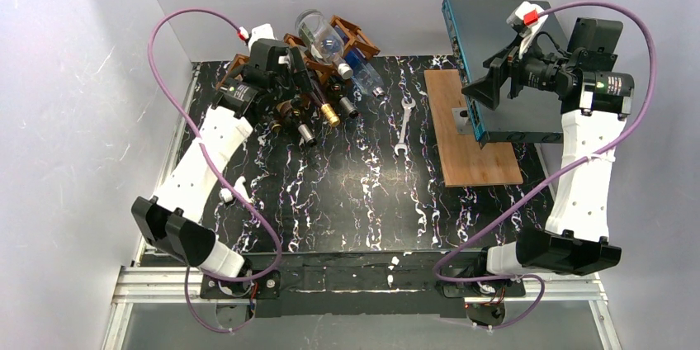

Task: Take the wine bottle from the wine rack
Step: Pick up the wine bottle from the wine rack.

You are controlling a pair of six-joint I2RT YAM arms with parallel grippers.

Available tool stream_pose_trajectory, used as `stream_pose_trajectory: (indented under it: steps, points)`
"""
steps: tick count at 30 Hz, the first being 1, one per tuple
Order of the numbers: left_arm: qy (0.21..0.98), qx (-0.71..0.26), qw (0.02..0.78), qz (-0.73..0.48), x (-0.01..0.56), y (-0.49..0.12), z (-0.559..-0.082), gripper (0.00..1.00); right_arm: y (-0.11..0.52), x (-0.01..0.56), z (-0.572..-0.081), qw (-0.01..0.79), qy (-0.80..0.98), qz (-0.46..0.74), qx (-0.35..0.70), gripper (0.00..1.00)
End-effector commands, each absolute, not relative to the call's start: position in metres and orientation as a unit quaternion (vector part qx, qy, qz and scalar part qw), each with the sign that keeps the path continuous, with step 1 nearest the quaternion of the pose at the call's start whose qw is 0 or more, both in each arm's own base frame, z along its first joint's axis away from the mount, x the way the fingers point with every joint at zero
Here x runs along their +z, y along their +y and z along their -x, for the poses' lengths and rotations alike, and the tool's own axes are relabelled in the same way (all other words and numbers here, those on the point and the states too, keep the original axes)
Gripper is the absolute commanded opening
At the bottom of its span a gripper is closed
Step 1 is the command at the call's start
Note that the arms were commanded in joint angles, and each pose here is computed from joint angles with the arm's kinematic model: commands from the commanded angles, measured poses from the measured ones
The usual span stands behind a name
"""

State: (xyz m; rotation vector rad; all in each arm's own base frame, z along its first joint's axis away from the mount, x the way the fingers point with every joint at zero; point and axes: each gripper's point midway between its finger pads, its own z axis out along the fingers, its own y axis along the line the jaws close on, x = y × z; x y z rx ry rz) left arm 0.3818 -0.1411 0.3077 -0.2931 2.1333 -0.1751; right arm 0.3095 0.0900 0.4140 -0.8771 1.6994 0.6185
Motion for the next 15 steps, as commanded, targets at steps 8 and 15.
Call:
stream_pose_trajectory:
  steps: [8, 15]
  points:
    - [0.849, -0.100, 0.498, 0.143, 0.324, -0.131, -0.411, 0.85, 0.117, 0.433, -0.320, 0.542, 0.684, 0.412, 0.262, 1.00]
    - [0.850, -0.123, 0.501, 0.107, 0.333, -0.132, -0.390, 0.86, 0.183, 0.422, -0.325, 0.508, 0.665, 0.472, 0.277, 1.00]
